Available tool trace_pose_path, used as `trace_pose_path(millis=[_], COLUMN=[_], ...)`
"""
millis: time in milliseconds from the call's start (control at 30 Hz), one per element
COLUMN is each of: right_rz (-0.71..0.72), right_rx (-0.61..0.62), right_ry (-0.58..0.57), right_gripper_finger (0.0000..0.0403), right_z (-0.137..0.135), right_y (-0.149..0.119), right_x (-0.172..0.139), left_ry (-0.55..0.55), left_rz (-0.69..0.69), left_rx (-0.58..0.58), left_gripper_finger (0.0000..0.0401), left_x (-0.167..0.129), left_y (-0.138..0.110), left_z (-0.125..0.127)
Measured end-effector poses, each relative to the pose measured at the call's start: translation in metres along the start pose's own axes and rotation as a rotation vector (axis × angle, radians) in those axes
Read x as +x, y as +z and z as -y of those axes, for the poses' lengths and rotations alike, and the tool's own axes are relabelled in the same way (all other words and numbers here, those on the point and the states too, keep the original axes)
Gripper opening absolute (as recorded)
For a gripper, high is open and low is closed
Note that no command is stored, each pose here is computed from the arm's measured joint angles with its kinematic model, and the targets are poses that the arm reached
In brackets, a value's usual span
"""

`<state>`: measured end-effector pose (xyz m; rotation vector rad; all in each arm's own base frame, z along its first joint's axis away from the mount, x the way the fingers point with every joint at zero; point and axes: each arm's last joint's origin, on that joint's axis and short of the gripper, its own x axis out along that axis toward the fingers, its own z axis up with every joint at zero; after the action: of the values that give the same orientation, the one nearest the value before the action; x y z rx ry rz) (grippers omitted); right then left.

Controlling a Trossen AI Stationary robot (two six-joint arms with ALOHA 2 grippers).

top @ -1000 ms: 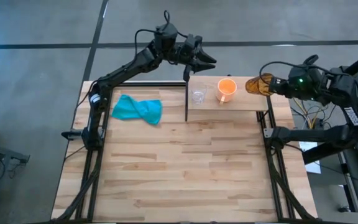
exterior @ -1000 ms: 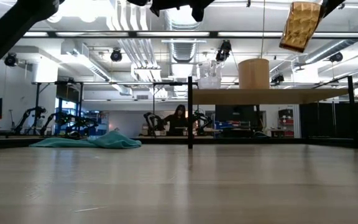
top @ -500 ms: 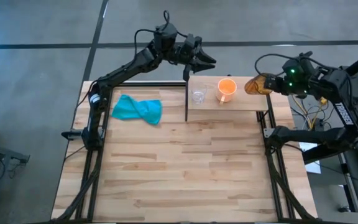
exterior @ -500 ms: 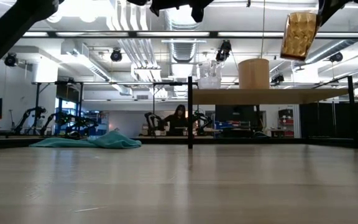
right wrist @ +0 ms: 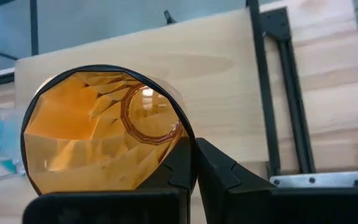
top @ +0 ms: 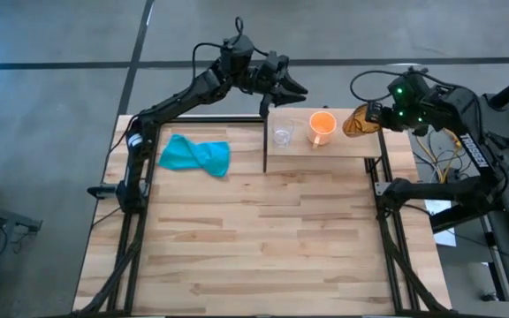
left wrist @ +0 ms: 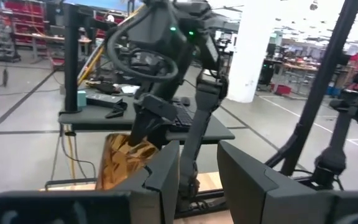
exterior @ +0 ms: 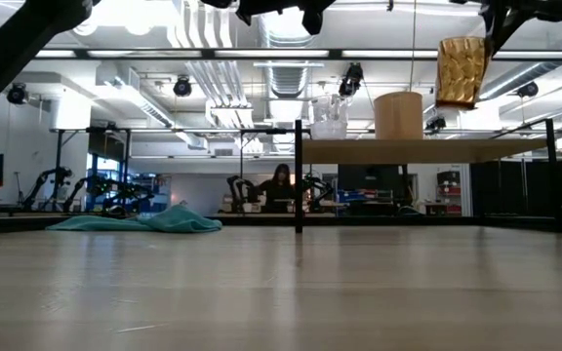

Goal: Stack small to large cups/mugs on shelf
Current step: Put the brown glass on the shelf

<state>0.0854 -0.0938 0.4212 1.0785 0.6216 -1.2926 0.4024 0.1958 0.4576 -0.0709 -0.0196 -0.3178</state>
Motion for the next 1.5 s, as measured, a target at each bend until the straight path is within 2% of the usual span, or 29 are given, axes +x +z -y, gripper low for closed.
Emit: trace_pose_path(millis=[633,833,1500], right_rz=[-0.067,-0.131,-0.214], right_rx=[0.092,0.123,0.015], right_ry=[-0.022,-0.024,-0.138], right_gripper_finger=[0.0009,0.0009,0.0009], right_z=[0.002,0.005,-0.001], right_y=[0.016,0.016,0.038], right_x=[0.014,0.025,0.063], left_ry=[-0.086,-0.091,-0.096], left_rz=[-0.011,-0.011,-0.016], left_rx=[-0.006,-0.004,-0.01], left_gripper_finger=[0.0095,0.0095,0.0095], left_x=[0.003,0.002,0.003], left_y=[-0.001,-0.001,-0.003], left_z=[0.006,0.006,0.006])
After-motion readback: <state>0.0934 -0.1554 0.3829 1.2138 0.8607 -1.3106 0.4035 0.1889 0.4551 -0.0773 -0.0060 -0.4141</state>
